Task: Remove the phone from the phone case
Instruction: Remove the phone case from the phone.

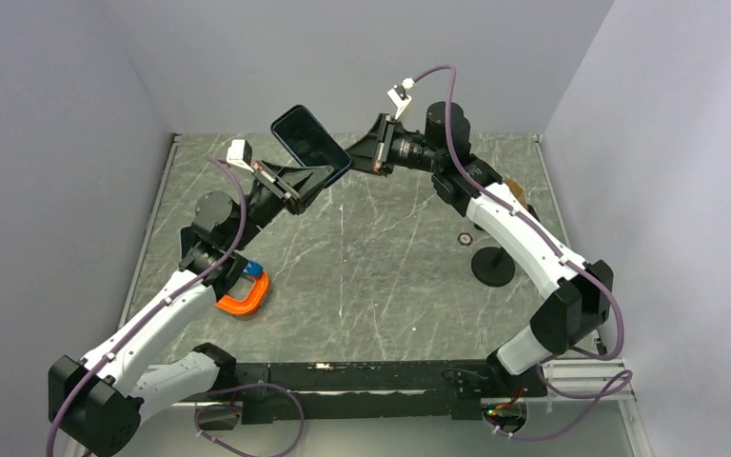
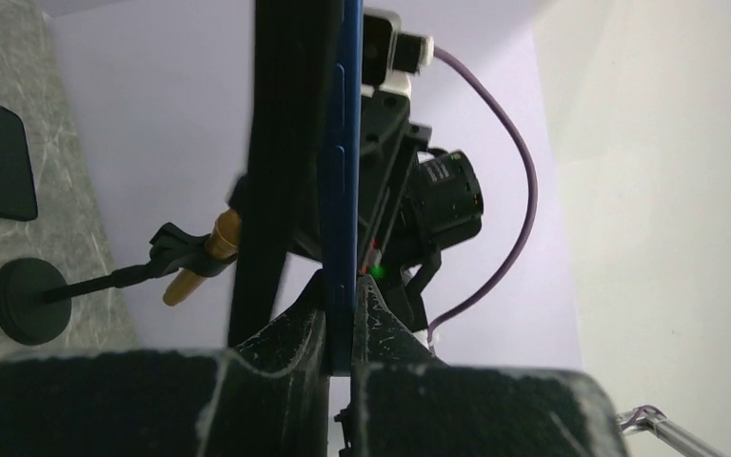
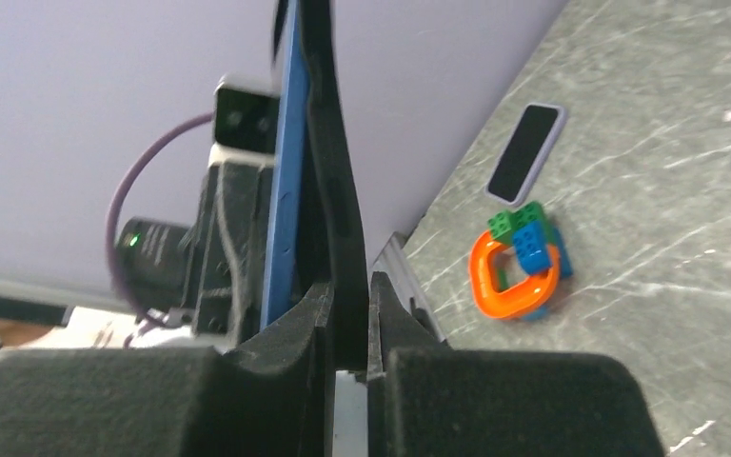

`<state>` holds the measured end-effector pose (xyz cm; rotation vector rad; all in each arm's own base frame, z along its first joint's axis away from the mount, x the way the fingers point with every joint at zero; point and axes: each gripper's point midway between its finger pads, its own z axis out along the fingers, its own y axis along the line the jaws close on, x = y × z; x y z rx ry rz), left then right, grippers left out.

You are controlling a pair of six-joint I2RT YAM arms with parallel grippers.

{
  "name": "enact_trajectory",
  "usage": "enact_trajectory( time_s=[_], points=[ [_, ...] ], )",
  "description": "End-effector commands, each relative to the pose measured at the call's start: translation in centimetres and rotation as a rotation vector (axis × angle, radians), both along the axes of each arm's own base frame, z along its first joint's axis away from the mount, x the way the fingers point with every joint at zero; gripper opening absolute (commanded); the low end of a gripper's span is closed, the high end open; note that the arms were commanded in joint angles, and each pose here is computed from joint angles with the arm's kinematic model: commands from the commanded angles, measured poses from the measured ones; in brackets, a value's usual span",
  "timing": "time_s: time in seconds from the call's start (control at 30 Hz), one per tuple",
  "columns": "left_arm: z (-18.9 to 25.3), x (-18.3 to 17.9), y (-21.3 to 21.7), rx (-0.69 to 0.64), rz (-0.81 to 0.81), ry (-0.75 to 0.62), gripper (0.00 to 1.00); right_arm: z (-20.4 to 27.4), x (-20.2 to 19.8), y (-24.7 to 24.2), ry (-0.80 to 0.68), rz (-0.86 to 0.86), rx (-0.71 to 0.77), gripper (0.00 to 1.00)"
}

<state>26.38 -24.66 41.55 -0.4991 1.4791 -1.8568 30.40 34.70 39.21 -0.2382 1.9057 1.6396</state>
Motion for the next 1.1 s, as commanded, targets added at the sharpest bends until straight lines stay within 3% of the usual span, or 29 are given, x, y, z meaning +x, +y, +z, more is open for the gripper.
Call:
enact_trajectory(
  time_s=[0.0, 0.23, 0.4, 0.63, 0.87, 1.07],
  points=[
    [2.5, -7.0, -2.1, -0.042, -0.275, -0.104, 0.00, 3.5, 6.4, -1.4, -0.154, -0.280, 0.036, 0.00],
    [3.5, -6.3, -0.4, -0.077, -0.189, -0.125, 0.00, 2.3, 2.5, -1.5, -0.252, -0.203, 0.038, 0.00],
    [4.8, -5.9, -0.1, -0.048, -0.183, -0.162, 0.00, -0.2, 2.2, -2.7, -0.231, -0.266, -0.059, 0.00],
    [1.3, -5.6, -1.1, 0.309, -0.185, -0.163, 0.00, -3.6, 5.1, -5.2, -0.171, -0.410, -0.349, 0.00],
    [-7.4, -4.5, 2.1, 0.759, -0.082, -0.055, 0.00, -7.5, 3.1, -8.1, -0.154, -0.424, -0.505, 0.00],
    [-14.7, -2.7, 4.5, 0.918, -0.052, 0.056, 0.00, -8.9, 0.6, -9.8, -0.123, -0.414, -0.559, 0.00]
  ],
)
